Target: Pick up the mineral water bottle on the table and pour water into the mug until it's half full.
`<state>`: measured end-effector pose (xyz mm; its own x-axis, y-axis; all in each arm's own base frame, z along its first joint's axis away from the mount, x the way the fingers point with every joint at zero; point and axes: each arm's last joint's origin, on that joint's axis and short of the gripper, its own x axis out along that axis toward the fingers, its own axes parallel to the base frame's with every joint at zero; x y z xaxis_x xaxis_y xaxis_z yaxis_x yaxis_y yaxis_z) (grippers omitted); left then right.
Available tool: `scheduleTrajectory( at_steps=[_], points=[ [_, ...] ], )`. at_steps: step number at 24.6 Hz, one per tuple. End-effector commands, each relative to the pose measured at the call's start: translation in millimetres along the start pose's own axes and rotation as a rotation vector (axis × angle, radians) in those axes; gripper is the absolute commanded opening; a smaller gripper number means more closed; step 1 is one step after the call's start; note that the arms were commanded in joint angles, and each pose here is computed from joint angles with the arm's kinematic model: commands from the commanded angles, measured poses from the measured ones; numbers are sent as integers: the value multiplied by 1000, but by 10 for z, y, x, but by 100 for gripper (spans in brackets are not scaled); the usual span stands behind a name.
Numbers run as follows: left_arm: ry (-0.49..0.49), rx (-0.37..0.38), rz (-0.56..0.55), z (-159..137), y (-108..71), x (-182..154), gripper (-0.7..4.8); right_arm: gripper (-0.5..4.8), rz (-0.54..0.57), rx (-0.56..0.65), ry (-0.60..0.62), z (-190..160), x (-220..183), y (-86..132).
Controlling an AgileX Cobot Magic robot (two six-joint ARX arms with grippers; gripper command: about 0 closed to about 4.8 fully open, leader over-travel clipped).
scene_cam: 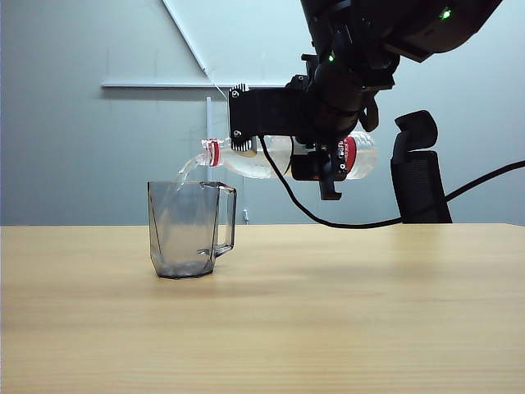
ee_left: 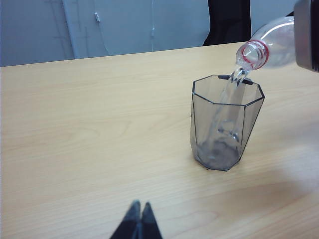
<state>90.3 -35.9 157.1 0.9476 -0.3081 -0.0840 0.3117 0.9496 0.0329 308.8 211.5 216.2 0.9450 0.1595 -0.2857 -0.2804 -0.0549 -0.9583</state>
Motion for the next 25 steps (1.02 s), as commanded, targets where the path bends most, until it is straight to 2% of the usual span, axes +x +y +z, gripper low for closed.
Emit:
scheduleTrajectory(
  at_steps=[1,25],
  points=[
    [-14,-4,0,19,0,-1,-2,278,-80,9,11,6,-25,-133],
    [-14,-4,0,19,0,-1,-2,278,-88,-44,42,-3,-26,-143]
  ],
)
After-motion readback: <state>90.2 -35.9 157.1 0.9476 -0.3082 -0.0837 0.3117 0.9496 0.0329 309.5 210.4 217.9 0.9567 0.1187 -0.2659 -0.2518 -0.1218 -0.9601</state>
